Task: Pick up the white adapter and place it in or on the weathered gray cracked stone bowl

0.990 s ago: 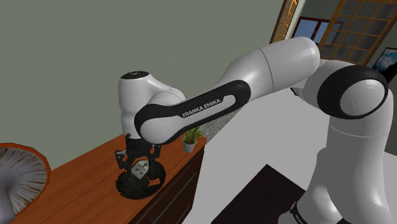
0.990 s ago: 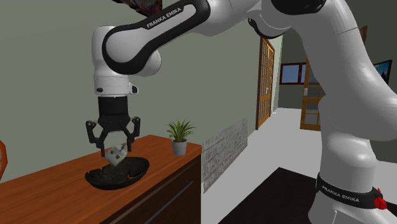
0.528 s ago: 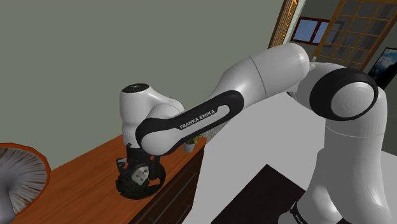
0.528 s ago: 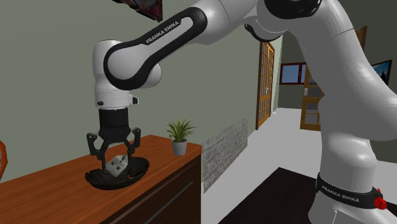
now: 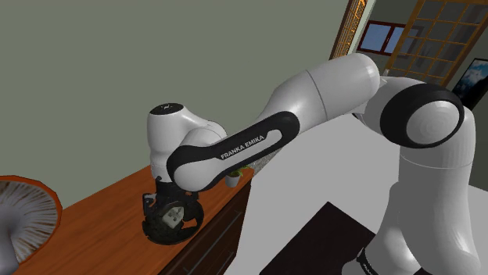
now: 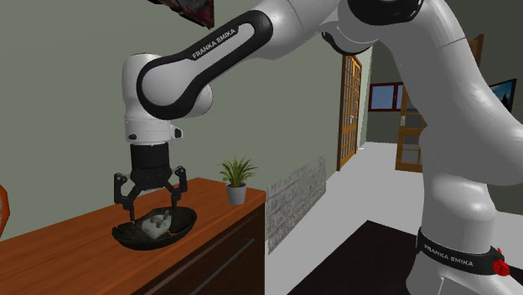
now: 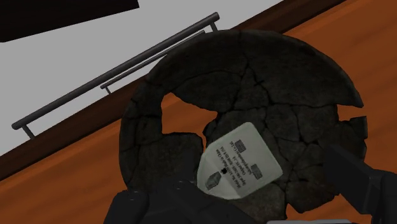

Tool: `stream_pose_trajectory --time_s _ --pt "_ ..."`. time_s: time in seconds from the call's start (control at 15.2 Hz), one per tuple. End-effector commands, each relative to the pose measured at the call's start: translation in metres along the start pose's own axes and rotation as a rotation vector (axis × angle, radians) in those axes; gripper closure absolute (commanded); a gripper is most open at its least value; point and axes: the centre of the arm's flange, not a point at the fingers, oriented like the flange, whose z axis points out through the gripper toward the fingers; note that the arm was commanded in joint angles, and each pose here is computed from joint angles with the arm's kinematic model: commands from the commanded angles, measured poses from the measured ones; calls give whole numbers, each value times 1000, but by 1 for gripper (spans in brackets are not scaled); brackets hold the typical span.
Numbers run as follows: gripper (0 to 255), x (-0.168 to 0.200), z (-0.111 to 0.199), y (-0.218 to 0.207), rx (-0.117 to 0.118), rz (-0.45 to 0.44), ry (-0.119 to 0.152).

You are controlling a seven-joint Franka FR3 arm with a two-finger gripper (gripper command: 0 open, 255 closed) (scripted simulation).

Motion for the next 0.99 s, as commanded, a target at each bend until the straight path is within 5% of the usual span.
stream_pose_trajectory --time_s 0.0,0.2,0.46,0.92 --pt "0 0 0 0 0 0 0" --pt "0 0 0 0 0 0 0" --pt "0 0 -50 0 0 0 0" --pt "0 0 -50 0 0 0 0"
